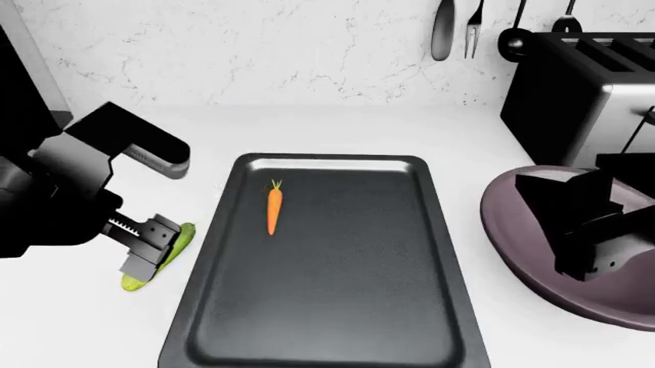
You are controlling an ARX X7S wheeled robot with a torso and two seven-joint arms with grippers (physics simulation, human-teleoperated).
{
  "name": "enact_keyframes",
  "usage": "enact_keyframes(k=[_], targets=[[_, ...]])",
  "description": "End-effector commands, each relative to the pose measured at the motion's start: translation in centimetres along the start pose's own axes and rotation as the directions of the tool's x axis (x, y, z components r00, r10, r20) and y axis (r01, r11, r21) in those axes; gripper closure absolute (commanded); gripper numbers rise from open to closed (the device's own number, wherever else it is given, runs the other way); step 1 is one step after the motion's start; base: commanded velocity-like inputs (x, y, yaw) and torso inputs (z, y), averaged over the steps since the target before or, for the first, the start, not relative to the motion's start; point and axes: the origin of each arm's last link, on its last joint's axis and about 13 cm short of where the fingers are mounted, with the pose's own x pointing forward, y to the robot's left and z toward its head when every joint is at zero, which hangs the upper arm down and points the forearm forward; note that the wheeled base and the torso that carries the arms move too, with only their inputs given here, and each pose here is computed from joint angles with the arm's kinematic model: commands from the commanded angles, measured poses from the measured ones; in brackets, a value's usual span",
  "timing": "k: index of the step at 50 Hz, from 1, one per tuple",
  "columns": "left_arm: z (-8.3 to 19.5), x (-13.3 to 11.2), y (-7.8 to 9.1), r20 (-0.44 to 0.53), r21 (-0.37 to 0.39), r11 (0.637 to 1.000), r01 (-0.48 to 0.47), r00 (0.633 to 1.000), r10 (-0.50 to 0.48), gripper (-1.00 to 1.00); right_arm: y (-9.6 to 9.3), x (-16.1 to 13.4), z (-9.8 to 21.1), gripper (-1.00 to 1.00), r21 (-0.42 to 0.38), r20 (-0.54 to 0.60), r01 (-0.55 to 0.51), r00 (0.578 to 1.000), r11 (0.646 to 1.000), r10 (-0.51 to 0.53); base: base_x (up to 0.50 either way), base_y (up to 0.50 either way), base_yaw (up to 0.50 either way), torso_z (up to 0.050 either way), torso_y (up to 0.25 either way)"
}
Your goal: Place the two vegetables and bowl onto the tray for setting up a vegetable dip station.
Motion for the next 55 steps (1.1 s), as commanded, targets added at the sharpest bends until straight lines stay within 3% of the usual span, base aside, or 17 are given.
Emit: enact_keyframes(k=[1,14,19,31,44,45,55], targets=[[0.0,0.8,-0.4,0.005,0.026,1.000,-0.003,1.000,0.003,-1.00,-0.1,0.1,-0.1,-1.00,0.005,0.000,-0.002,1.000,1.000,0.002,0.00,0.00,0.00,0.000,0.000],[-0.2,3.8,-1.4,-0.020,0.055,0.997,0.045,0.999,-0.044,-1.00,-0.1,0.0,-0.3,-1.00,0.008,0.003,-0.001,1.000,1.000,0.001,0.00,0.00,0.00,0.000,0.000],[-0.2,4.8,-1.0,-0.018,0.047,0.999,-0.007,1.000,0.008,-1.00,-0.1,0.0,-0.3,-1.00,0.009,0.003,-0.001,1.000,1.000,0.001,0.00,0.00,0.00,0.000,0.000],[-1.4,6.2,-1.5,-0.066,0.017,1.000,0.003,0.998,-0.001,-1.00,-0.2,-0.1,-0.4,-1.00,0.013,0.008,-0.002,1.000,1.000,0.002,0.00,0.00,0.00,0.000,0.000],[-2.0,8.6,-3.2,-0.093,0.050,0.996,0.074,0.993,-0.069,-1.00,-0.2,0.0,-0.6,-1.00,0.016,0.008,-0.003,1.000,1.000,0.003,0.00,0.00,0.00,0.000,0.000],[-2.3,8.9,-3.4,-0.106,0.054,0.995,0.086,0.991,-0.080,1.00,-0.2,0.0,-0.6,-1.00,0.016,0.008,-0.003,1.000,1.000,0.003,0.00,0.00,0.00,0.000,0.000],[-2.5,9.4,-3.5,-0.127,0.035,0.995,0.091,0.988,-0.086,1.00,-0.3,-0.3,-0.5,-1.00,0.025,0.020,-0.001,1.000,1.000,0.001,0.00,0.00,0.00,0.000,0.000]])
